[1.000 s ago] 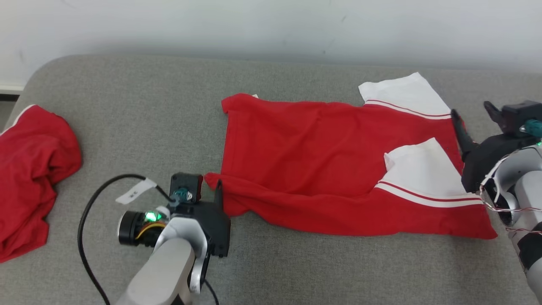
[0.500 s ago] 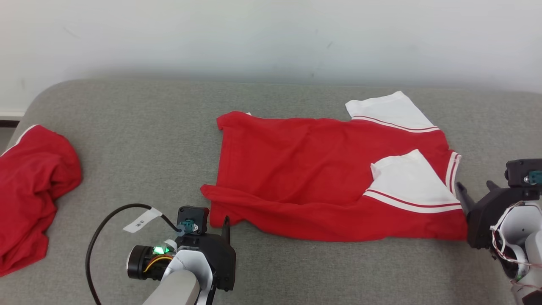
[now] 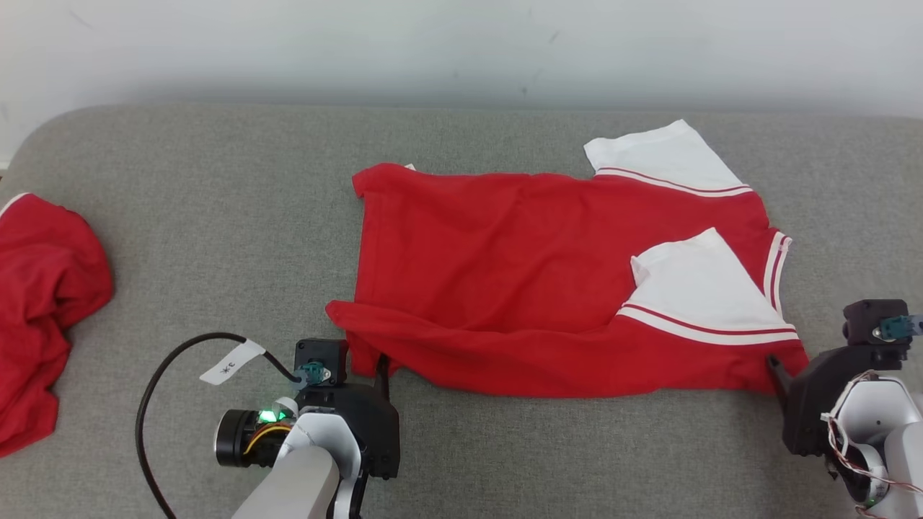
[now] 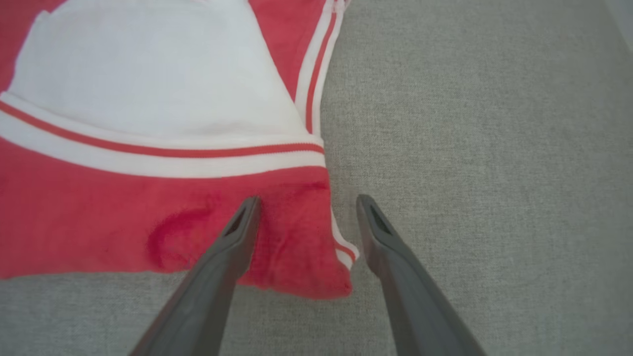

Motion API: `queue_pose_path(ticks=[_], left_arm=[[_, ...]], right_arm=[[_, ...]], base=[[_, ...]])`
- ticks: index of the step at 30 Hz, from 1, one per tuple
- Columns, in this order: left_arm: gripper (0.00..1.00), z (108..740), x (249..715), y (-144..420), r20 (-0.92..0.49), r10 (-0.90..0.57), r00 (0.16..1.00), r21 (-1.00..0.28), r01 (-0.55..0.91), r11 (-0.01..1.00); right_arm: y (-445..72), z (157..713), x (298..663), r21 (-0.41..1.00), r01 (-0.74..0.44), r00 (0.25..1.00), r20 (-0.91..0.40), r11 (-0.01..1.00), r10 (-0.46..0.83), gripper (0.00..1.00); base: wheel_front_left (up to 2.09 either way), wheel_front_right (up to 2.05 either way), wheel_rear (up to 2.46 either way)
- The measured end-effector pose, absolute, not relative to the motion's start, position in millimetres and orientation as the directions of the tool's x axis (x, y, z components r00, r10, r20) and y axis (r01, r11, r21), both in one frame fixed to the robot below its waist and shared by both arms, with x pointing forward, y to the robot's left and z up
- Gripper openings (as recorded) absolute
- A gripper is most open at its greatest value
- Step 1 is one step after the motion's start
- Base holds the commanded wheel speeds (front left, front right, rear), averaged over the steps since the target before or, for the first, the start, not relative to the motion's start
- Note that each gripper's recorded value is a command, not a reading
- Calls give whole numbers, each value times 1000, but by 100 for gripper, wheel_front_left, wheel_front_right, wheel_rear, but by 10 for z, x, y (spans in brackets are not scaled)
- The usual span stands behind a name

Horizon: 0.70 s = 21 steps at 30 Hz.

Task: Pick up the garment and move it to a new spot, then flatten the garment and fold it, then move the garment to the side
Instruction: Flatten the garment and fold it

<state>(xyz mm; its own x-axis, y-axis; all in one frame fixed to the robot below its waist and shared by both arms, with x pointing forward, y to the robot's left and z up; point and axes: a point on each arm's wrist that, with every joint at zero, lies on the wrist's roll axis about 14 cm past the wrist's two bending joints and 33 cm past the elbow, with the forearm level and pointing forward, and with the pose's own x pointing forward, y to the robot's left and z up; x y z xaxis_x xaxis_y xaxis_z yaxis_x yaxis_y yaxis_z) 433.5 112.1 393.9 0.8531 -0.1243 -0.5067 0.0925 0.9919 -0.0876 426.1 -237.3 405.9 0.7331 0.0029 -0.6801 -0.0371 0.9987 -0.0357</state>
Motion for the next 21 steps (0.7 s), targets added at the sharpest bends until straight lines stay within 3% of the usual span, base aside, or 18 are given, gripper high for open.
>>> queue_pose_path(ticks=[7, 8, 9, 10, 11, 12, 21], left_arm=[[100, 3886, 4361, 1113, -516, -124, 848, -91, 90, 992], [100, 3883, 4366, 1107, -517, -129, 846, -92, 95, 991], [100, 3883, 4373, 1106, -517, -130, 846, -92, 96, 991], [66, 3884, 4378, 1094, -517, -138, 845, -96, 103, 990], [18, 3887, 4379, 1086, -515, -143, 845, -99, 107, 989], [0, 3889, 4377, 1074, -514, -150, 844, -106, 111, 988], [0, 3865, 4168, 1096, -507, -184, 842, -260, 54, 964]], right_arm=[[-2336, 3902, 4146, -21, -22, 673, -740, 1000, -1, 100], [-2329, 3901, 4143, -22, -25, 671, -741, 999, 0, 50], [-2323, 3900, 4138, -22, -26, 670, -743, 999, 2, 16], [-2308, 3891, 4124, -23, -32, 665, -747, 999, 4, 0], [-2292, 3883, 4109, -25, -41, 658, -753, 999, 8, 0], [-2286, 3887, 4105, -21, -42, 659, -752, 999, 12, 0], [-2456, 4058, 4045, -17, 11, 696, -718, 1000, -20, 0]], base=[[0, 0, 0], [0, 0, 0], [0, 0, 0], [0, 0, 0], [0, 0, 0], [0, 0, 0], [0, 0, 0]])
